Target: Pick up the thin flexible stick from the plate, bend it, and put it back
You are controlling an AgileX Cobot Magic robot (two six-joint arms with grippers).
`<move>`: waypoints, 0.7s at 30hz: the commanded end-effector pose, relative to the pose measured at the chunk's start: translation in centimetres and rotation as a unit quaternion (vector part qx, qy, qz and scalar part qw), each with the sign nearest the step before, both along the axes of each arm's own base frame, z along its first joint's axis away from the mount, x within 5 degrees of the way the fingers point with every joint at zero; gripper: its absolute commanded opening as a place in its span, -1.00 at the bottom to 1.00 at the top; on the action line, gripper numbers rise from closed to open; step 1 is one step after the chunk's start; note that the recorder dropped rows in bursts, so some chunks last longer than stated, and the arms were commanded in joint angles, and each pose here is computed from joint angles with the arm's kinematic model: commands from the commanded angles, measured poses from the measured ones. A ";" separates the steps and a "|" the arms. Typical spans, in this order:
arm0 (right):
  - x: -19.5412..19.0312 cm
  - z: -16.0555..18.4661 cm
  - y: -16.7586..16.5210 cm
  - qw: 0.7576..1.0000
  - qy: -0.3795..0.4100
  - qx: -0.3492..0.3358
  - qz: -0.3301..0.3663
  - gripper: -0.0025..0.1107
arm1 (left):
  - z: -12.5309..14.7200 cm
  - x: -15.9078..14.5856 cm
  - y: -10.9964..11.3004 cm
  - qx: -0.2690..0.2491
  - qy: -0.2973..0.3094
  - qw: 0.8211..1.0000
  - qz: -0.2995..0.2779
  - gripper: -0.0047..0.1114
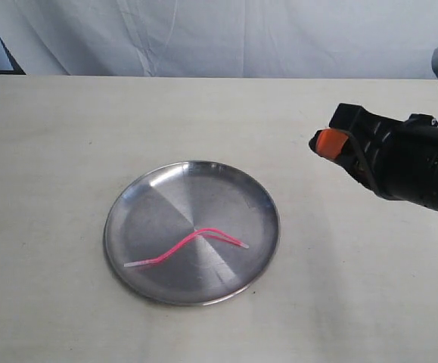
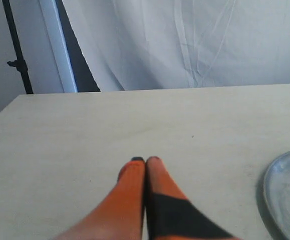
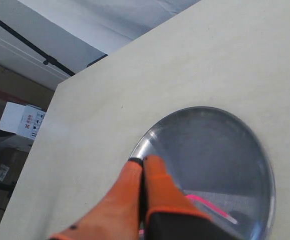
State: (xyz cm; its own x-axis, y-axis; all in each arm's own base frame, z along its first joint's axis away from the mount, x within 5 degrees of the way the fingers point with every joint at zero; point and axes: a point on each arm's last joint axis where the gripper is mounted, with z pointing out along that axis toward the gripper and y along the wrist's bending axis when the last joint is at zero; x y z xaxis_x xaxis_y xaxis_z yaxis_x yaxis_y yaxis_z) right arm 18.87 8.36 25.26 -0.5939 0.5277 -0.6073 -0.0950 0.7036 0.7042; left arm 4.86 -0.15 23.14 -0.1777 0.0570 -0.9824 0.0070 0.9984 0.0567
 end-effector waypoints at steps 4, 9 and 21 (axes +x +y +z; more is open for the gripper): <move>-0.2 -0.1 0.1 1.000 -0.001 0.000 0.003 -0.96 | -1.9 0.1 0.0 -0.006 0.006 1.000 0.002 -0.92; -0.2 -0.1 0.1 1.000 -0.001 0.000 0.003 -0.96 | -2.4 0.1 0.0 -0.012 0.019 1.000 0.005 -0.92; -0.2 -0.1 0.0 1.000 0.000 -0.002 0.001 -0.96 | -4.4 0.4 0.1 -0.064 0.037 0.997 0.021 -0.92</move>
